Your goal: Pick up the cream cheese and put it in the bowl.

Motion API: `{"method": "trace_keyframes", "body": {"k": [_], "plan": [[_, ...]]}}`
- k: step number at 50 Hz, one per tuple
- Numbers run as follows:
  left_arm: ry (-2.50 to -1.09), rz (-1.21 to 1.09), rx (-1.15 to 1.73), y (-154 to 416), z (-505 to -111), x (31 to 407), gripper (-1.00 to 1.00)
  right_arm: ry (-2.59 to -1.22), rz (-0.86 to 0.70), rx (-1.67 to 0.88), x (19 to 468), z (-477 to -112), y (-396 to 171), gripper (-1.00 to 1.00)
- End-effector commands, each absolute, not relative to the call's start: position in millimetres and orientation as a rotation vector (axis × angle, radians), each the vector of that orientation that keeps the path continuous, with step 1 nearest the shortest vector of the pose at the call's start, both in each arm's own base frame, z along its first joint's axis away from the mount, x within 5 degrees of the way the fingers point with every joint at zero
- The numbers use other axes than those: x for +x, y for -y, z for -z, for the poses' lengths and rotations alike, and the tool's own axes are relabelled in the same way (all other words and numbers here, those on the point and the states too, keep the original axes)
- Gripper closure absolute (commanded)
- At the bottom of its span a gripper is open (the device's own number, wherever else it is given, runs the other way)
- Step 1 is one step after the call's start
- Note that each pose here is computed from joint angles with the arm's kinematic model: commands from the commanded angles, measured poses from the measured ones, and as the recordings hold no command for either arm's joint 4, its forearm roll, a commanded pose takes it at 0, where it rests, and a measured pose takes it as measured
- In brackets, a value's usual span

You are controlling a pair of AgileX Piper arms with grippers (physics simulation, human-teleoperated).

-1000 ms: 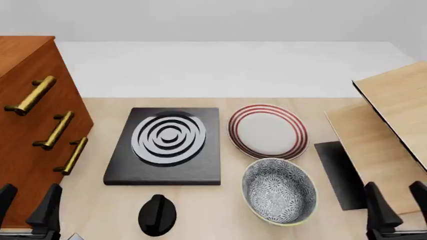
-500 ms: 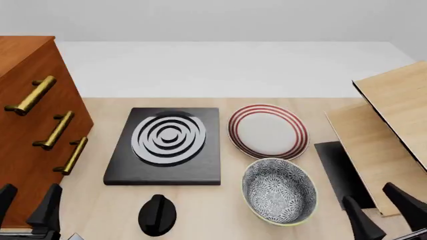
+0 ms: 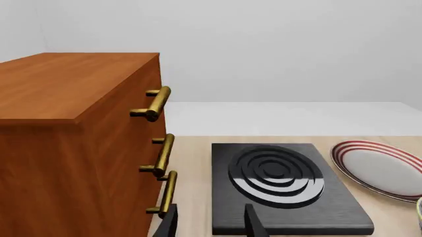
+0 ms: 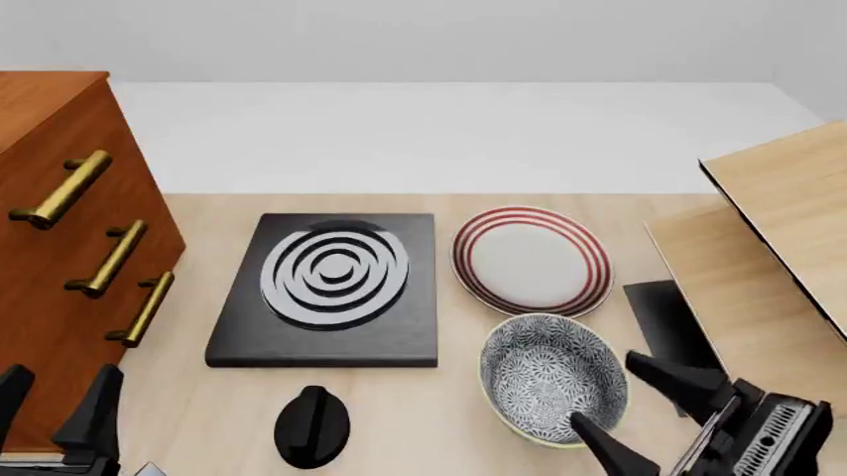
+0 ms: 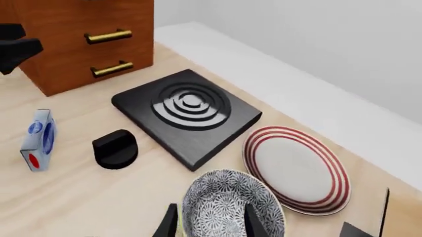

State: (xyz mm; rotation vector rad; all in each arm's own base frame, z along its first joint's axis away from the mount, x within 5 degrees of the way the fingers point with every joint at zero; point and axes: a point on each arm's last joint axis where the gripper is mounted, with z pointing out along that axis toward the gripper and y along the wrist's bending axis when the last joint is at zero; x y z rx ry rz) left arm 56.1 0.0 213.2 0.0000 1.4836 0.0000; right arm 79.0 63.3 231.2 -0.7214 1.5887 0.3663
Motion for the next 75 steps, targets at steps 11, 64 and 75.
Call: {"method": "trace_keyframes", "body": {"k": [11,64,75], "plan": [[-1.484,0.000,0.000,0.0,-213.2,56.1,-1.00,-1.592,-0.540,-0.995,102.6,-212.2,-142.5,-1.00],[-1.484,0.000,0.000,0.0,-213.2,56.1,-1.00,-1.553,-0.793,-1.347,80.5,-165.2,-330.5,-1.00],[-1.484,0.000,0.000,0.0,-213.2,56.1,-1.00,-1.574,-0.815,-1.365,75.7,-146.7,-350.3,-1.00]]}}
